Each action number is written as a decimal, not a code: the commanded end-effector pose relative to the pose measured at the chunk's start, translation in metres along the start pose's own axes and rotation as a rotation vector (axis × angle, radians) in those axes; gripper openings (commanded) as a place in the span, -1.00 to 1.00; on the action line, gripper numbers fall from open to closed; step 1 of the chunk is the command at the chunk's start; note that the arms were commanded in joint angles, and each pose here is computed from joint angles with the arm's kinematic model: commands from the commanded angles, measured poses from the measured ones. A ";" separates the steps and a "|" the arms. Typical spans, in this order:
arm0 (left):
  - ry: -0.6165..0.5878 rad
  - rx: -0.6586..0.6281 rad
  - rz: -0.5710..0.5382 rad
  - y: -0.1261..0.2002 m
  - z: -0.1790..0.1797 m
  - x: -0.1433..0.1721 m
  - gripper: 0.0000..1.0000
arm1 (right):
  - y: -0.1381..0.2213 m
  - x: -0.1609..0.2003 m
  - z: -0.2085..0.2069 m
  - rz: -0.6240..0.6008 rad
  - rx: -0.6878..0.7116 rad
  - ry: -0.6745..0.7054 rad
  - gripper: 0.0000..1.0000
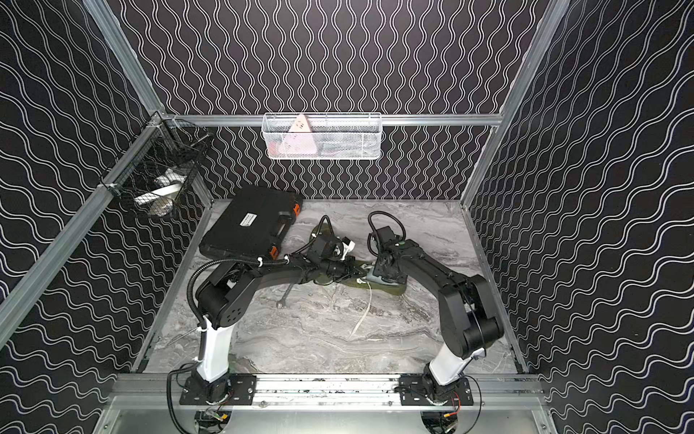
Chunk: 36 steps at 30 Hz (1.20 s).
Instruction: Insert the insole into the shoe
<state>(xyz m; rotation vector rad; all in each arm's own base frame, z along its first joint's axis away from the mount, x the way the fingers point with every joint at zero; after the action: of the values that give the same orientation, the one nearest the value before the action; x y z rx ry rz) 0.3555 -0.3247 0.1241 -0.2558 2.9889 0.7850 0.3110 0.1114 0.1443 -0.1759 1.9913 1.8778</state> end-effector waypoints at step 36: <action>-0.018 0.019 0.024 0.005 -0.005 0.005 -1.00 | -0.030 0.022 -0.006 0.126 0.095 0.016 0.06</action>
<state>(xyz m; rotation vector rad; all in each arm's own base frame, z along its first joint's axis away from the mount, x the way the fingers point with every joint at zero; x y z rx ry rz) 0.3514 -0.3243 0.1240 -0.2321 2.9983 0.7701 0.3056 0.1106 0.1145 -0.1184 2.0606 1.8735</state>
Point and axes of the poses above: each gripper's point midway between its finger pads, its own y axis back along the fingers, its own z axis along the line the jaws close on, x = y × z, the point moved 8 cm from there along y, back along the fingers, and after that the axes turned 8 degrees about y, right-handed, at the moved point
